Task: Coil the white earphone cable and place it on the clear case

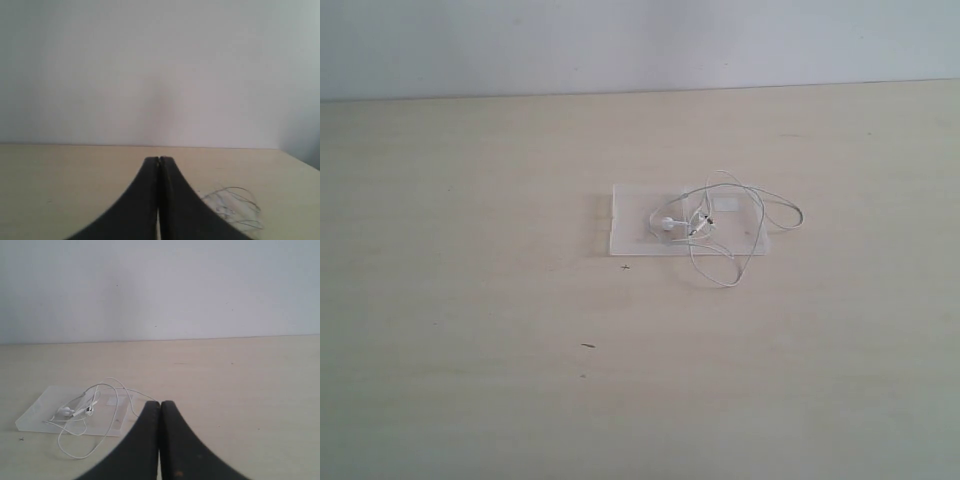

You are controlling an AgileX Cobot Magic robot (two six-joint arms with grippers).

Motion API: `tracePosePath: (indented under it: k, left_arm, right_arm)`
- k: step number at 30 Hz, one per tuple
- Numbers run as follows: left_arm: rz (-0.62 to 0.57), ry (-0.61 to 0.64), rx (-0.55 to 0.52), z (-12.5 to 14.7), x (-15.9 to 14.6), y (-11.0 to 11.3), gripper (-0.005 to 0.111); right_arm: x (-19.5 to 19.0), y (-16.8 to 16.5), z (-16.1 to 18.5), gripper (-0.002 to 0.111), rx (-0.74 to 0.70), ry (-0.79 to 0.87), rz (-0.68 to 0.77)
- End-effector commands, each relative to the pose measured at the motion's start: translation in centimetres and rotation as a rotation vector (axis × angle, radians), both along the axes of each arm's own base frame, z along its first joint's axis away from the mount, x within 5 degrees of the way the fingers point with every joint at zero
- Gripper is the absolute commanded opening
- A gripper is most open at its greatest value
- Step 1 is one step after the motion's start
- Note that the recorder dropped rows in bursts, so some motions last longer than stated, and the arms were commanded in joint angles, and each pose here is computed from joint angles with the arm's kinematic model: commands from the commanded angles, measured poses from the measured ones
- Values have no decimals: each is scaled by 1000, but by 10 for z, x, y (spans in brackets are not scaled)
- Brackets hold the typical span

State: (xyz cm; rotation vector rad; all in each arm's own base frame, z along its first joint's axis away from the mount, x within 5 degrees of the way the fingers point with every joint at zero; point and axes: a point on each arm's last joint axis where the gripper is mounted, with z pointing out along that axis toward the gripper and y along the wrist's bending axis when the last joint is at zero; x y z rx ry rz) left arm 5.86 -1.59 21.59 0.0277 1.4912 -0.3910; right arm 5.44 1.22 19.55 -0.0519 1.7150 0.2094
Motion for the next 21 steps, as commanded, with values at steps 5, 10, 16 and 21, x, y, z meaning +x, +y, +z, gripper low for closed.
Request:
tracePosePath:
  k: [5, 10, 16, 21]
  left_arm:
    - [247, 42, -23, -4, 2, 15, 0]
    - [282, 120, 64, -12, 2, 18, 0]
    - [277, 101, 17, -11, -1, 17, 0]
    - [272, 98, -8, -11, -2, 17, 0]
  right_arm:
    - [0, 0, -1, 0, -9, -5, -6]
    - [0, 0, -1, 0, -9, -5, -6]
    - [0, 0, -1, 0, -9, -5, -6]
    - [0, -1, -1, 0, -12, -5, -6]
